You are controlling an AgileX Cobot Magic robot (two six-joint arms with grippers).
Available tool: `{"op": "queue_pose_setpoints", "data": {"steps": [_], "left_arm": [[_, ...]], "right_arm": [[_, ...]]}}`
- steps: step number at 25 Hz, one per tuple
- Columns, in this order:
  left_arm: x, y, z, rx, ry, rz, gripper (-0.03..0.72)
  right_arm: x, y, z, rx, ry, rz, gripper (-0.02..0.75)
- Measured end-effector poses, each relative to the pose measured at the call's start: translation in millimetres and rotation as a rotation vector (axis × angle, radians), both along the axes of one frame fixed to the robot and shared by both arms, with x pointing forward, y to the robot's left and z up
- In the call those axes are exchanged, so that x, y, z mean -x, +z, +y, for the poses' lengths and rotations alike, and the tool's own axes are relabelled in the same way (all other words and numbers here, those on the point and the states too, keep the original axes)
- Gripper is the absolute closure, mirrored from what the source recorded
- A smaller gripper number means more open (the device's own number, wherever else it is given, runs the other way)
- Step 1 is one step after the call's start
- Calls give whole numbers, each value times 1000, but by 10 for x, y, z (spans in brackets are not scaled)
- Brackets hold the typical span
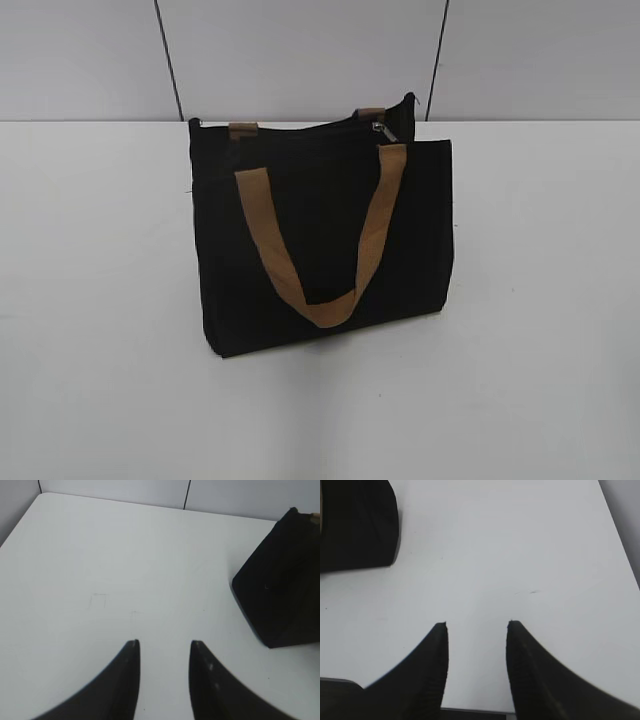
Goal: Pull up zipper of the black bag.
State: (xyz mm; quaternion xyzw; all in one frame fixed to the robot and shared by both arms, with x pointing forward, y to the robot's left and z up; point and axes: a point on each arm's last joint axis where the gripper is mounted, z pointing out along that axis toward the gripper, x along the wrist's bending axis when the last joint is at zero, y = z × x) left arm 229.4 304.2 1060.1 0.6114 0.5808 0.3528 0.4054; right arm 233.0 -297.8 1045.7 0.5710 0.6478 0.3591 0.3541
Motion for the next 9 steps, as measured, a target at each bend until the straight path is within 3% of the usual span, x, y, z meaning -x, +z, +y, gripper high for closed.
{"op": "queue_pose_setpoints", "data": {"steps": [9], "left_arm": [[0, 0, 0, 0, 0, 0, 449]], "right_arm": [[0, 0, 0, 0, 0, 0, 430]]}}
